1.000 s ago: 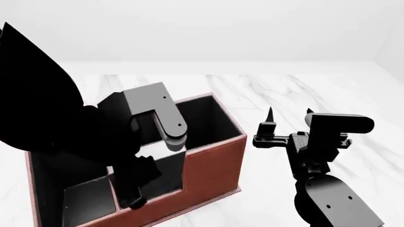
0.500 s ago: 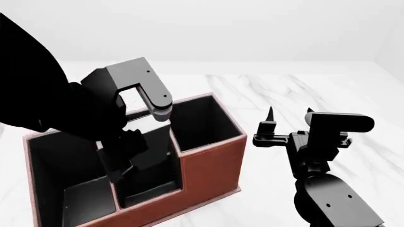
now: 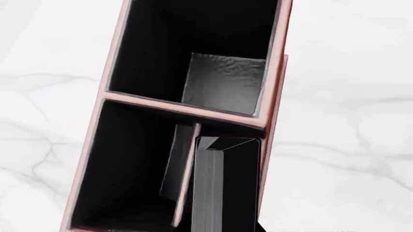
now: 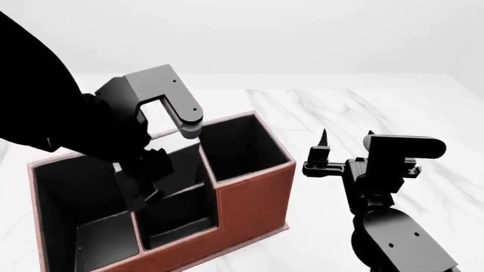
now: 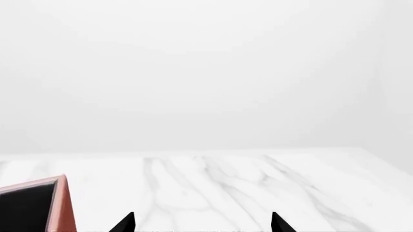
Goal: Pick up the book and place it in the back compartment of the caddy.
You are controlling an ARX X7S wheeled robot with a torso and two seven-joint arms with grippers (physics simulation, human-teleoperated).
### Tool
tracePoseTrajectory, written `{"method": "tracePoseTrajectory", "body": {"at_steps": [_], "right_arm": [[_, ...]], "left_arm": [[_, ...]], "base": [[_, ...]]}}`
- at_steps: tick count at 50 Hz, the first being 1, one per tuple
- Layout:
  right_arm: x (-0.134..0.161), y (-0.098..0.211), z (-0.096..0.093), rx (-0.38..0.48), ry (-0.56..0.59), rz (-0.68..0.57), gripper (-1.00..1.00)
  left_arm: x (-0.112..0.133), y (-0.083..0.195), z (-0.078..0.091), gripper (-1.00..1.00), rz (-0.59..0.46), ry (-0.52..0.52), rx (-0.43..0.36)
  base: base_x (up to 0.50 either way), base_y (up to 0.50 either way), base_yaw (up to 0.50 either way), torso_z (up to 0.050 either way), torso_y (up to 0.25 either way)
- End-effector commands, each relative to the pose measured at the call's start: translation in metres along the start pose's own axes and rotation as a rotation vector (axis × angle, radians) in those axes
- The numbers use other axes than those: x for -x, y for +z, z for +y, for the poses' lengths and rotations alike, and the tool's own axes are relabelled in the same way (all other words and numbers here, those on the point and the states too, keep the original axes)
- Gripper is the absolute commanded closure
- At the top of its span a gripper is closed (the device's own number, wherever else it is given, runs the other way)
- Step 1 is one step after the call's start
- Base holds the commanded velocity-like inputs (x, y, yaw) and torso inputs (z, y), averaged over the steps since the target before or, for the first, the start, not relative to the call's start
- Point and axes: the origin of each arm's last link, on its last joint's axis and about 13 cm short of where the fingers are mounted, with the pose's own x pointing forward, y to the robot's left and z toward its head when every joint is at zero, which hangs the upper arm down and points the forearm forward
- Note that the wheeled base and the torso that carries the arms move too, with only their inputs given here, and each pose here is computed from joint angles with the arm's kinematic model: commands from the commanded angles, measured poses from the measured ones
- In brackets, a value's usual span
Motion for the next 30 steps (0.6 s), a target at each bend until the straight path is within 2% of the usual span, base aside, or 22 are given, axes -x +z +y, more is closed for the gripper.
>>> {"method": "tracePoseTrajectory", "body": {"at_steps": [1, 11, 20, 30], "right_arm": [[-0.001, -0.002, 0.0, 0.01, -0.003, 0.009, -1.0], [0.0, -0.002, 0.0, 0.006, 0.002, 0.008, -1.0], [0.001, -0.001, 0.0, 0.004, 0.003, 0.006, -1.0], [0.0, -0.002, -0.001, 0.003, 0.002, 0.007, -1.0]], "left_arm": [[0.002, 0.0, 0.004, 1.0, -0.005, -0.046, 0.016], [0.006, 0.003, 0.012, 1.0, -0.018, -0.026, 0.026], [0.011, 0.007, 0.024, 1.0, -0.014, 0.03, -0.01], [0.008, 0.014, 0.035, 1.0, -0.02, -0.016, -0.066]], "base": [[0.0, 0.0, 0.0, 0.0, 0.0], [0.0, 0.0, 0.0, 0.0, 0.002], [0.0, 0.0, 0.0, 0.0, 0.001], [0.0, 0.0, 0.0, 0.0, 0.001]]}}
